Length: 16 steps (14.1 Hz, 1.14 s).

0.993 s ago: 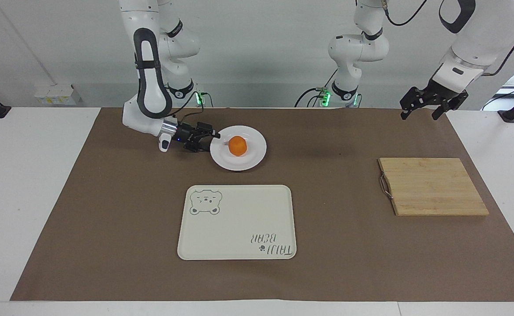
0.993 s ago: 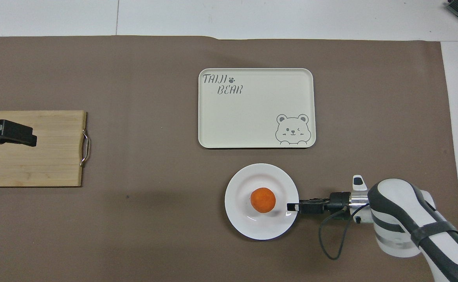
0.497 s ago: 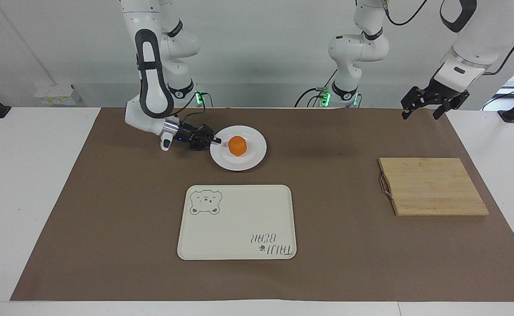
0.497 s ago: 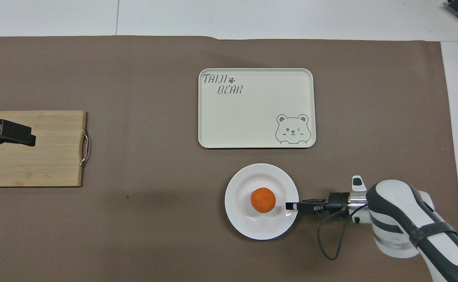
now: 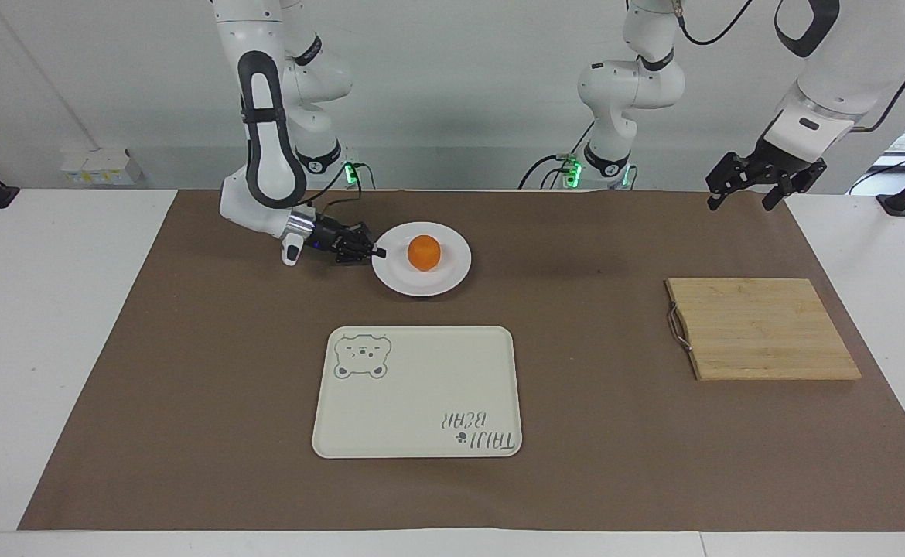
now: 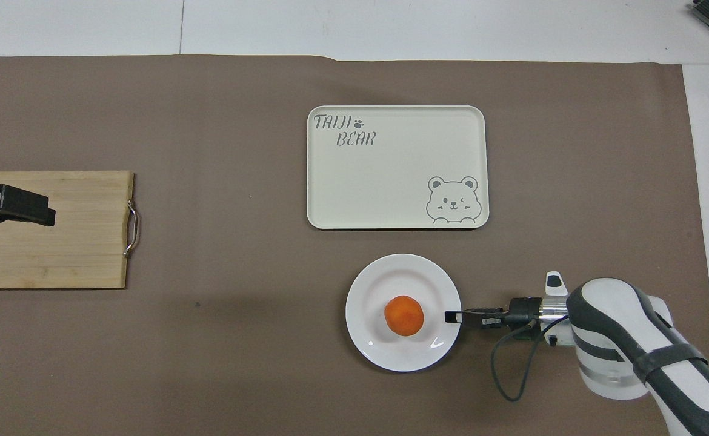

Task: Place orange and plate with both arms
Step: 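Grip the white plate rim with the right gripper, then slide the plate with the orange onto the bear tray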

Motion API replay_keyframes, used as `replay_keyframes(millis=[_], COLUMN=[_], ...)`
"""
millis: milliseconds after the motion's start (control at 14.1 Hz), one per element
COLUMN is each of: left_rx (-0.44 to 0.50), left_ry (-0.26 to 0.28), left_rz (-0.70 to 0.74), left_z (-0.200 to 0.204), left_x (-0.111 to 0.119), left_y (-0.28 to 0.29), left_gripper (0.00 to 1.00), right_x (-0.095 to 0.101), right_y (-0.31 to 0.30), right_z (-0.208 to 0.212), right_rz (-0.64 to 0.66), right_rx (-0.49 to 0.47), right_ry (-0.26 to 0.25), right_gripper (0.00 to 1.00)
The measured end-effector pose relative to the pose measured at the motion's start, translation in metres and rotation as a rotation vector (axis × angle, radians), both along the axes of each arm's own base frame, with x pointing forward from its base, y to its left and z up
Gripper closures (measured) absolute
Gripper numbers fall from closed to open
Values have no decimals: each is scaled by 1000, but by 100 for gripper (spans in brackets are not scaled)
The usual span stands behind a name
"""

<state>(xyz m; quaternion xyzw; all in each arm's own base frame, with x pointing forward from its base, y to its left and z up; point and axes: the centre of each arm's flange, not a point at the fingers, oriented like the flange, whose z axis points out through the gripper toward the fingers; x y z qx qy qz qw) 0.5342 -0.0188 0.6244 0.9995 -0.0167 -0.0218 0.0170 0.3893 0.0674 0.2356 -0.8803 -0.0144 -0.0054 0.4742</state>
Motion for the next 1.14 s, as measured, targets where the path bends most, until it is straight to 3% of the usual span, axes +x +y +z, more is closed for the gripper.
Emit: replay_keyframes(millis=[709, 1135], left_rx=[0, 0], left_ry=[0, 0], left_rz=[0, 0], left_z=[0, 0], left_x=[0, 0], left_y=[0, 0], left_gripper=[0, 0], right_x=[7, 39], right_y=[11, 10], right_z=[9, 35], right_rz=[-82, -157], right_rx=[98, 115], right_ry=[17, 60], right_gripper=[96, 96])
